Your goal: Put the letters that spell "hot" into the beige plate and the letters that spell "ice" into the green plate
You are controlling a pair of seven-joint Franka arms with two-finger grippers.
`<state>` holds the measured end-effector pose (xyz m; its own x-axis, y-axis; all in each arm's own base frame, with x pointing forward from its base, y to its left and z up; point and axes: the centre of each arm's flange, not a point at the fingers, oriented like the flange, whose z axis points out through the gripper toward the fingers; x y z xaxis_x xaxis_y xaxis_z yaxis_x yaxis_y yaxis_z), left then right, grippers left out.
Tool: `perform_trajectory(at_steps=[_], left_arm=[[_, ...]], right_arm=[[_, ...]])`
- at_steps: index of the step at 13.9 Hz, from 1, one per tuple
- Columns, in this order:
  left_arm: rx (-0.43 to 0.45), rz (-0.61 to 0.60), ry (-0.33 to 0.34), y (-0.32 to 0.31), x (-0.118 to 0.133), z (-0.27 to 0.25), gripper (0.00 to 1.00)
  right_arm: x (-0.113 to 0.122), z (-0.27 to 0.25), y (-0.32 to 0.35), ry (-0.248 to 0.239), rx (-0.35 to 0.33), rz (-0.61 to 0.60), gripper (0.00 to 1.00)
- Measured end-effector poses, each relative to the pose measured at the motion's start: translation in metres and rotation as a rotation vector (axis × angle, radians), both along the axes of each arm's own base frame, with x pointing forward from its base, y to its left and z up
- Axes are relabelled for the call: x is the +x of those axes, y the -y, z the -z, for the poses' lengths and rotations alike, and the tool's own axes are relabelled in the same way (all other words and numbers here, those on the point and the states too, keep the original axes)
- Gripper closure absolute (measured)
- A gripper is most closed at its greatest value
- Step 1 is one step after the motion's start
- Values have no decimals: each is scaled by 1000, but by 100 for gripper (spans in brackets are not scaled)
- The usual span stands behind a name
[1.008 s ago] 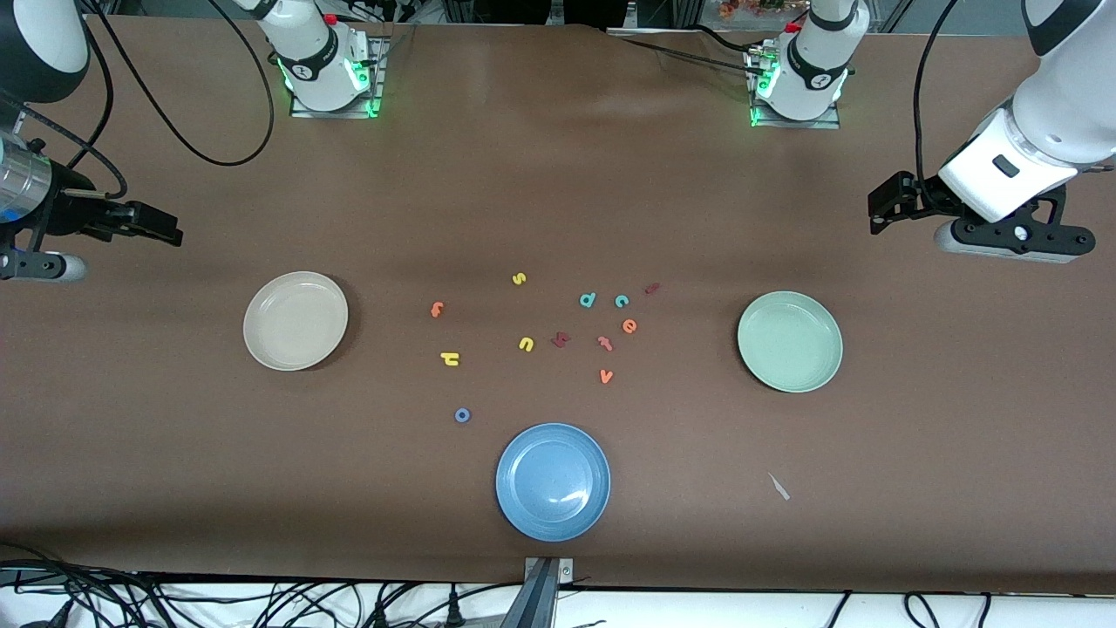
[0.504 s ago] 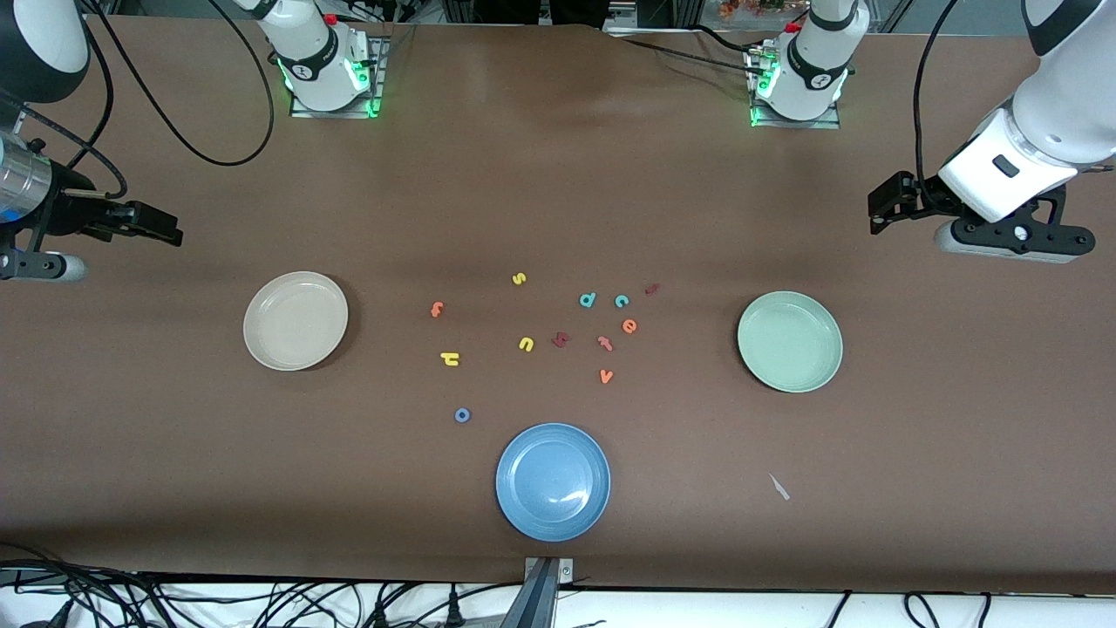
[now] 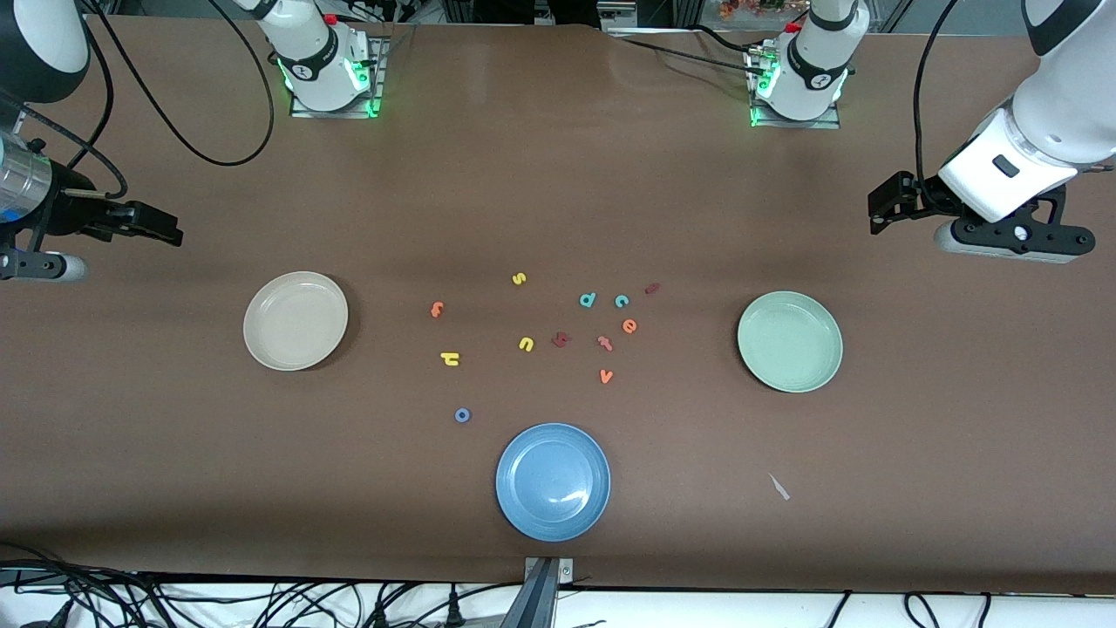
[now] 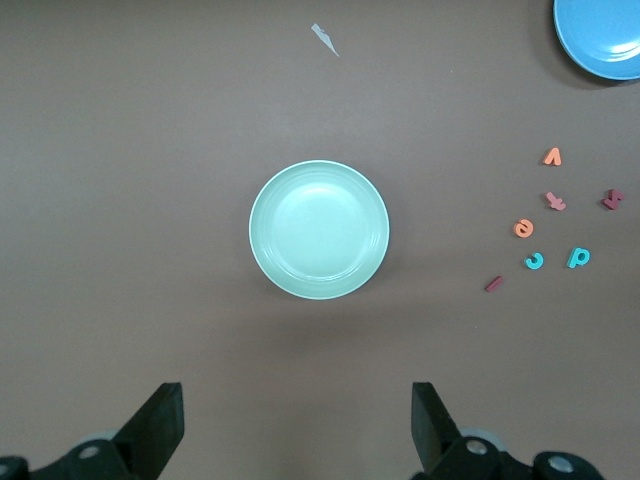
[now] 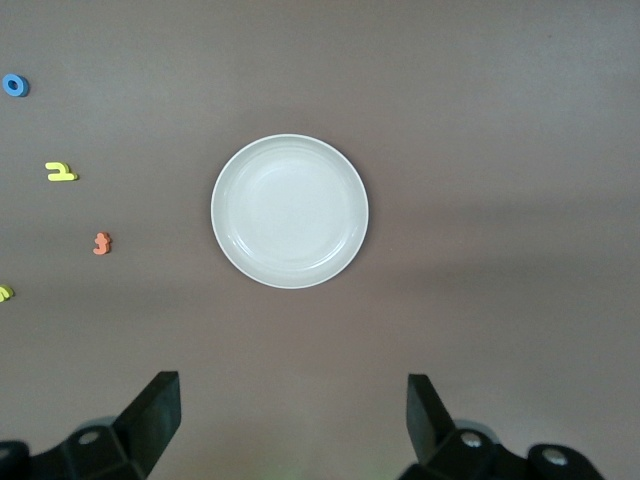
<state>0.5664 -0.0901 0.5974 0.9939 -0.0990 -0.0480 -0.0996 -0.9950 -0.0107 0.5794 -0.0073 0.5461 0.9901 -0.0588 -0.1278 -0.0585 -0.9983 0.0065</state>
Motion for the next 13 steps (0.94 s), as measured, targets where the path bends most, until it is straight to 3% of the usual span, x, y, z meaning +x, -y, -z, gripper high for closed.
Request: perform_trajectory(at_steps=[13], left_arm=[[-1,8,3,4,0,0,0]], right_arm=[[4,17,-28,-43,8,-8,0]])
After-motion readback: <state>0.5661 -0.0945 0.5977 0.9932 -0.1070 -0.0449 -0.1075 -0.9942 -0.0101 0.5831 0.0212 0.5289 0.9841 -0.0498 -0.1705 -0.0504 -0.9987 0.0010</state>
